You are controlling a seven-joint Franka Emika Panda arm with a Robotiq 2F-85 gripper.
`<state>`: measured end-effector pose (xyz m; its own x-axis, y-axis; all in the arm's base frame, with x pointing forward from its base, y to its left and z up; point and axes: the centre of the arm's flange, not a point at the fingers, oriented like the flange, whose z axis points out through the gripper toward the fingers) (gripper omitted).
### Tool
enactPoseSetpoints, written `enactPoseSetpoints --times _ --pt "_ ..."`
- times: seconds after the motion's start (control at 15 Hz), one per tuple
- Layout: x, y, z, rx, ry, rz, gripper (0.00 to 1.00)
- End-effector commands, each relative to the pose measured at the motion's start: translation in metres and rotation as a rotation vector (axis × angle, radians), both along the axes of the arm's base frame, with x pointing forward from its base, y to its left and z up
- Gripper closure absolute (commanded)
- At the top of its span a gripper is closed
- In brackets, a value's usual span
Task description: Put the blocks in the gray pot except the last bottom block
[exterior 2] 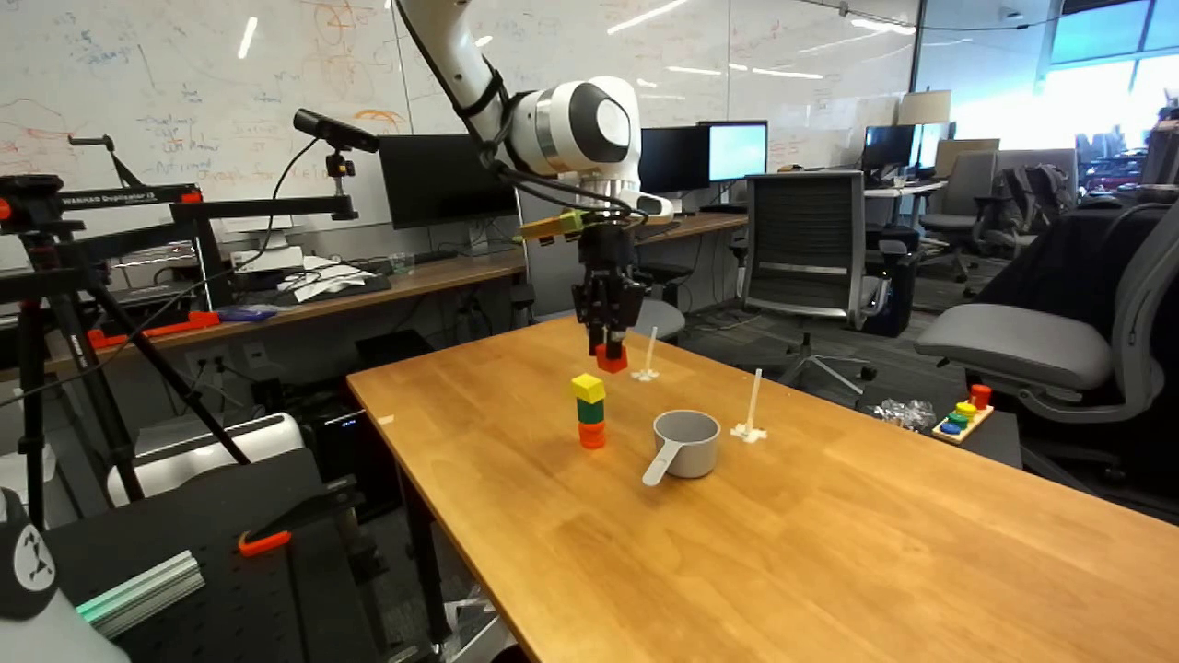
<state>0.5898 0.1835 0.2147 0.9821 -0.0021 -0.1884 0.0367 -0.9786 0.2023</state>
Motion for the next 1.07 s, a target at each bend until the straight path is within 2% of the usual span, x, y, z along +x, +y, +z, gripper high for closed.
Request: enactPoseSetpoints --times 0.0,0.67,1.0 --pt "0.014 -0.006 0.019 -0.021 -0.023 -0.021 0.85" --pt "0.031 -0.057 0.009 -0.061 -0.009 -0.107 0.85" --pt "0.048 -0.061 0.001 -0.064 -0.005 -0.125 0.85"
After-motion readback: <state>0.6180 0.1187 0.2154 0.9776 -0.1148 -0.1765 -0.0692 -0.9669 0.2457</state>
